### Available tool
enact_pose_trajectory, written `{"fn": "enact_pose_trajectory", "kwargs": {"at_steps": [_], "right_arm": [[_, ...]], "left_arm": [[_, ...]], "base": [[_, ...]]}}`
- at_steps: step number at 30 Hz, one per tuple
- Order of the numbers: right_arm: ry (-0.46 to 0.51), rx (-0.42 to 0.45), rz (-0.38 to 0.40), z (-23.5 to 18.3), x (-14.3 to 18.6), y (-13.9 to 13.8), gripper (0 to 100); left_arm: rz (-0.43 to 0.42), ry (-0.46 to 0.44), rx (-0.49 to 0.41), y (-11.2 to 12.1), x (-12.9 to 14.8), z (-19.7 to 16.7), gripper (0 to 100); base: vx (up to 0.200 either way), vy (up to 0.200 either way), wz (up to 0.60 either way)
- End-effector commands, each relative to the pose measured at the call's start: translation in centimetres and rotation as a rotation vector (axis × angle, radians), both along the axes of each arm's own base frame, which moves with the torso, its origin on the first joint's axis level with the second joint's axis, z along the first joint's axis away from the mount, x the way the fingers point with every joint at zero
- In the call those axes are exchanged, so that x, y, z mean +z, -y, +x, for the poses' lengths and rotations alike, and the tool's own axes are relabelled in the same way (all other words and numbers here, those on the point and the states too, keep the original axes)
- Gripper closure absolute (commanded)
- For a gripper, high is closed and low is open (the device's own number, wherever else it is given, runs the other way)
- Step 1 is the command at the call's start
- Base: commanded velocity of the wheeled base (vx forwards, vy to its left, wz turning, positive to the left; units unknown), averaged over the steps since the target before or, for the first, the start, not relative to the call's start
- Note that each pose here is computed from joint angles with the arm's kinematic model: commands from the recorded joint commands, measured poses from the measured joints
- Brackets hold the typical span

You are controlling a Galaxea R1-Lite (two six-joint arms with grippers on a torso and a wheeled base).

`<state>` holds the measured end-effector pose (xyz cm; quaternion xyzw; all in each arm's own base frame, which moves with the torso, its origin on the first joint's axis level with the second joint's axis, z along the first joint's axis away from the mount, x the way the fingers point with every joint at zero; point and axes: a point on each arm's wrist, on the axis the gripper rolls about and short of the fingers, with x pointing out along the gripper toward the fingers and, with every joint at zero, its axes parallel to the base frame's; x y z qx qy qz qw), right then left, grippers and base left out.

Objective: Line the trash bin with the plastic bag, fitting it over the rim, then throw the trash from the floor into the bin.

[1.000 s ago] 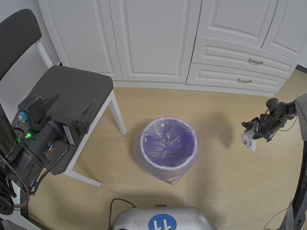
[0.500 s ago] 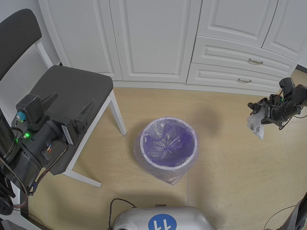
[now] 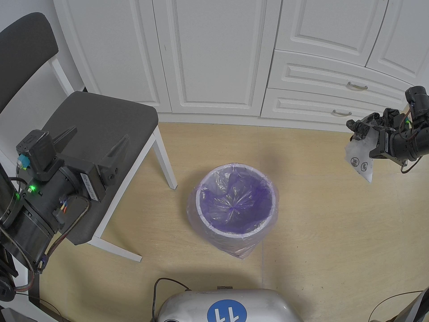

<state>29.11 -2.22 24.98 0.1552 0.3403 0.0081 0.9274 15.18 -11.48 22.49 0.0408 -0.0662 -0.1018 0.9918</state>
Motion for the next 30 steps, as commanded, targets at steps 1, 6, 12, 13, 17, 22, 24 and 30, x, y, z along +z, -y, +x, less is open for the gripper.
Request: {"fn": "enact_pose_trajectory", "kwargs": {"at_steps": [1,6,12,13,17,22,24,30], "right_arm": [[0.092,0.061,-0.007,-3.8,2.5,-2.0,100],[0.127,0.119,-0.022,-6.5,3.0,-3.9,100],[0.206,0.115,-0.093,-8.2,2.7,-6.0,100],[0.223,0.122,-0.1,-8.6,2.7,-6.5,100],[0.254,0.153,-0.113,-9.8,2.7,-7.6,100],[0.288,0.177,-0.124,-11.5,3.1,-9.2,100],[0.296,0.181,-0.128,-11.9,3.1,-9.7,100],[0.335,0.166,-0.177,-13.1,2.8,-11.2,100]], "left_arm": [[-0.003,0.005,0.001,-0.1,0.1,-0.1,0],[-0.003,0.005,0.001,-0.1,0.1,-0.1,0],[0.004,0.009,0.006,-0.2,0.2,-0.1,0],[0.002,0.011,0.006,-0.2,0.2,-0.2,0],[-0.005,0.022,0.006,-0.4,0.5,-0.4,0],[-0.011,0.029,0.006,-0.5,0.7,-0.5,0],[-0.007,0.029,0.006,-0.5,0.6,-0.5,0],[-0.006,0.029,0.011,-0.6,0.6,-0.5,0]], "base": [[0.0,0.0,0.0],[0.0,0.0,0.0],[0.0,0.0,0.0],[0.0,0.0,0.0],[0.0,0.0,0.0],[0.0,0.0,0.0],[0.0,0.0,0.0],[0.0,0.0,0.0]]}}
